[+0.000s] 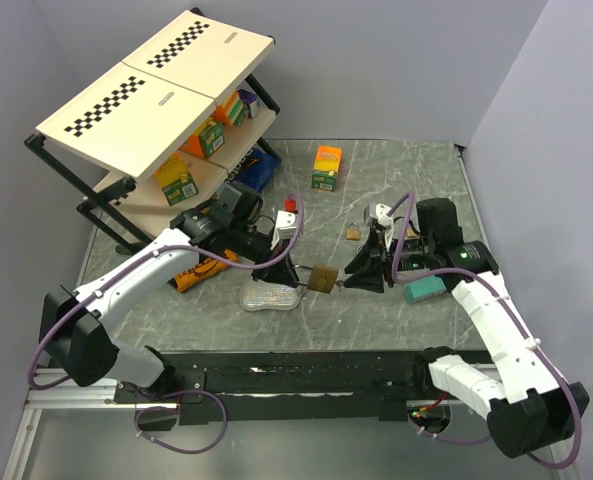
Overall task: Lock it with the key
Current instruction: Lock the lock.
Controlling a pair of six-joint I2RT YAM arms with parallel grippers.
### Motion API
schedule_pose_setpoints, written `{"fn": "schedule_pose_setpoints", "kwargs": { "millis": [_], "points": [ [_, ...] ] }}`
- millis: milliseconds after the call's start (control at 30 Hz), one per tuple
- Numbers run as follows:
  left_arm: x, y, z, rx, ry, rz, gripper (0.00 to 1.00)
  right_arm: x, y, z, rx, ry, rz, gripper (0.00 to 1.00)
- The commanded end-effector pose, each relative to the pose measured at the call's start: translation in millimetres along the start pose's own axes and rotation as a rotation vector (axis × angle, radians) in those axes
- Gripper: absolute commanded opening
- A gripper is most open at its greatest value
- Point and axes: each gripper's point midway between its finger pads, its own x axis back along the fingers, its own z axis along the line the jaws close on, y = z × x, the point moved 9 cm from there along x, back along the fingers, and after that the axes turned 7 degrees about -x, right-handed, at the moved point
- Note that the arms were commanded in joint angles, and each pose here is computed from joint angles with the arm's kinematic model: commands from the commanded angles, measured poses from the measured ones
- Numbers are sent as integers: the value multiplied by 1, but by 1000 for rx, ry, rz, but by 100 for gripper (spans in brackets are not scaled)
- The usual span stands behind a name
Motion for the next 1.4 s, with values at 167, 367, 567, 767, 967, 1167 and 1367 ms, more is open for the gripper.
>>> {"fn": "schedule_pose_setpoints", "kwargs": {
  "millis": [167, 367, 567, 767, 967, 1167, 1367],
  "points": [
    [10, 39, -18, -172, -23, -124, 1, -5, 12, 4, 63, 73, -10, 38],
    [9, 39, -16, -171, -19, -121, 1, -10, 2, 7, 58, 108, 21, 36],
    [9, 37, -16, -169, -21, -113, 1, -10, 2, 7, 64, 113, 31, 13],
    [12, 32, -13, -165, -7, -104, 1, -7, -5, 5, 48, 84, 53, 0],
    [18, 25, -12, -166, 7, -86, 1, 4, -15, 7, 25, 62, 78, 0],
    [26, 17, -9, -173, 33, -54, 1, 22, -20, -3, -58, 0, 79, 0],
    [29, 15, -1, -108, 96, -80, 1, 10, -31, -41, -341, -202, 55, 0]
  ]
}}
